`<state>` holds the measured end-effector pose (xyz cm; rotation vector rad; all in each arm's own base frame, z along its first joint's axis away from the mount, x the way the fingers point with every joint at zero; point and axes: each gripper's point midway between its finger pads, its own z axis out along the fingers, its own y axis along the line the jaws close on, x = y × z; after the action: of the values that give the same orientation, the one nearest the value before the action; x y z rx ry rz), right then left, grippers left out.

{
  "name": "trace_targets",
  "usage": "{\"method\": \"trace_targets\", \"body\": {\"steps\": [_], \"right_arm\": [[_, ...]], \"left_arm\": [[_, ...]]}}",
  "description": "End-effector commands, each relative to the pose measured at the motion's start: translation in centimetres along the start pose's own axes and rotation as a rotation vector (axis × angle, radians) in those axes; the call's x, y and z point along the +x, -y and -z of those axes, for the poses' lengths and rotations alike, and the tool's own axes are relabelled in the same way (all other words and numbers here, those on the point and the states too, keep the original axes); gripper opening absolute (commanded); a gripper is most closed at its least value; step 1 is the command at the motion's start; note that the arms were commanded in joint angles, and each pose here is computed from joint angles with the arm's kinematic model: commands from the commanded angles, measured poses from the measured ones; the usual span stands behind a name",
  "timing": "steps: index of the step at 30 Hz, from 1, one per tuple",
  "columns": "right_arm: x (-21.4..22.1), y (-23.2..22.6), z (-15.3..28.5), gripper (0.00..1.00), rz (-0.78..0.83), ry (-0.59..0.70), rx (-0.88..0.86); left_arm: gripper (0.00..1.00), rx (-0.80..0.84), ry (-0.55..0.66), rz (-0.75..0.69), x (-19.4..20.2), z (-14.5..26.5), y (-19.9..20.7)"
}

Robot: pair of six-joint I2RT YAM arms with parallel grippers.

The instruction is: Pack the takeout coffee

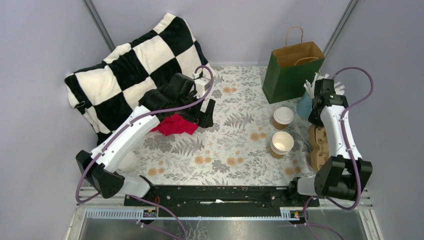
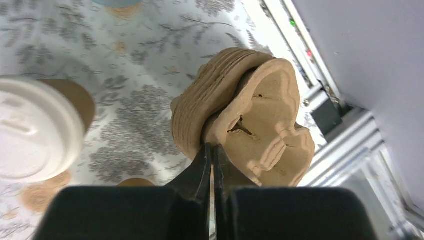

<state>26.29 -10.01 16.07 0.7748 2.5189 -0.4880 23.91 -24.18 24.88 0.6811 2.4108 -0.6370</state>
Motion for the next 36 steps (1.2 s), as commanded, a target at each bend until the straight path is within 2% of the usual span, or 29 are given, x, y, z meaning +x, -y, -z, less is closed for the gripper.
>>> {"method": "trace_targets", "body": {"steps": [1, 3, 6, 7, 8, 11, 12, 15, 17, 19, 21, 23, 25, 27, 30, 31, 34, 36], "right_arm": [[-0.5, 2.6, 3.1, 0.00, 0.022, 0.043, 0.136], [-1.1, 4.3, 4.3, 0.00, 0.022, 0.115, 0.202], [0.5, 4.1, -0.3, 0.00, 0.177, 0.061, 0.286], [0.4, 3.9, 0.0, 0.00, 0.206, 0.010, 0.300], [-0.6, 3.5, 1.5, 0.00, 0.175, 0.010, 0.327], [-3.3, 2.2, 6.3, 0.00, 0.193, 0.146, 0.305], [-3.0, 2.6, 6.0, 0.00, 0.211, 0.146, 0.326], [0.1, 2.1, 1.2, 0.00, 0.353, 0.061, 0.393], [0.5, 1.7, 2.7, 0.00, 0.352, 0.020, 0.430], [-0.4, 1.2, 4.9, 0.00, 0.339, 0.083, 0.416], [-0.3, 1.4, 3.7, 0.00, 0.343, 0.097, 0.419], [0.4, 2.0, 2.3, 0.00, 0.388, 0.052, 0.464], [-0.7, 2.4, 4.3, 0.00, 0.370, 0.033, 0.542], [-1.8, 2.4, 5.9, 0.00, 0.332, 0.071, 0.575], [-0.5, 3.7, 3.0, 0.00, 0.312, 0.050, 0.654], [-0.1, 4.2, 3.1, 0.00, 0.243, 0.011, 0.671], [-1.0, 3.2, 4.8, 0.00, 0.176, 0.074, 0.605], [-0.2, 3.3, 3.7, 0.00, 0.166, 0.070, 0.589]], "left_arm": [[0.99, -0.018, 0.060, -0.033, -1.5, 0.6, 0.0], [0.99, -0.010, 0.068, -0.039, -1.9, 0.6, 0.2], [0.99, -0.009, 0.071, -0.039, -1.7, 0.5, 0.2], [0.99, -0.008, 0.071, -0.043, -1.6, 0.5, 0.3], [0.99, -0.009, 0.069, -0.045, -1.6, 0.6, 0.4], [0.99, 0.002, 0.066, -0.046, -2.0, 0.5, 0.7], [0.99, 0.011, 0.068, -0.046, -2.1, 0.5, 0.8], [0.99, 0.015, 0.069, -0.047, -1.7, 0.4, 0.8], [0.99, 0.007, 0.066, -0.048, -1.5, 0.5, 0.7], [0.99, 0.001, 0.061, -0.050, -1.5, 0.5, 0.6], [0.99, 0.004, 0.064, -0.052, -1.6, 0.5, 0.7], [0.99, 0.003, 0.065, -0.053, -1.3, 0.5, 0.6], [0.99, -0.008, 0.061, -0.053, -1.1, 0.5, 0.4], [0.99, -0.008, 0.061, -0.055, -1.2, 0.5, 0.4], [0.99, -0.004, 0.064, -0.060, -1.2, 0.4, 0.5], [0.99, -0.005, 0.063, -0.061, -1.1, 0.4, 0.5], [0.99, -0.021, 0.055, -0.058, -0.8, 0.6, 0.2], [0.99, -0.008, 0.061, -0.062, -1.0, 0.6, 0.4]]}}
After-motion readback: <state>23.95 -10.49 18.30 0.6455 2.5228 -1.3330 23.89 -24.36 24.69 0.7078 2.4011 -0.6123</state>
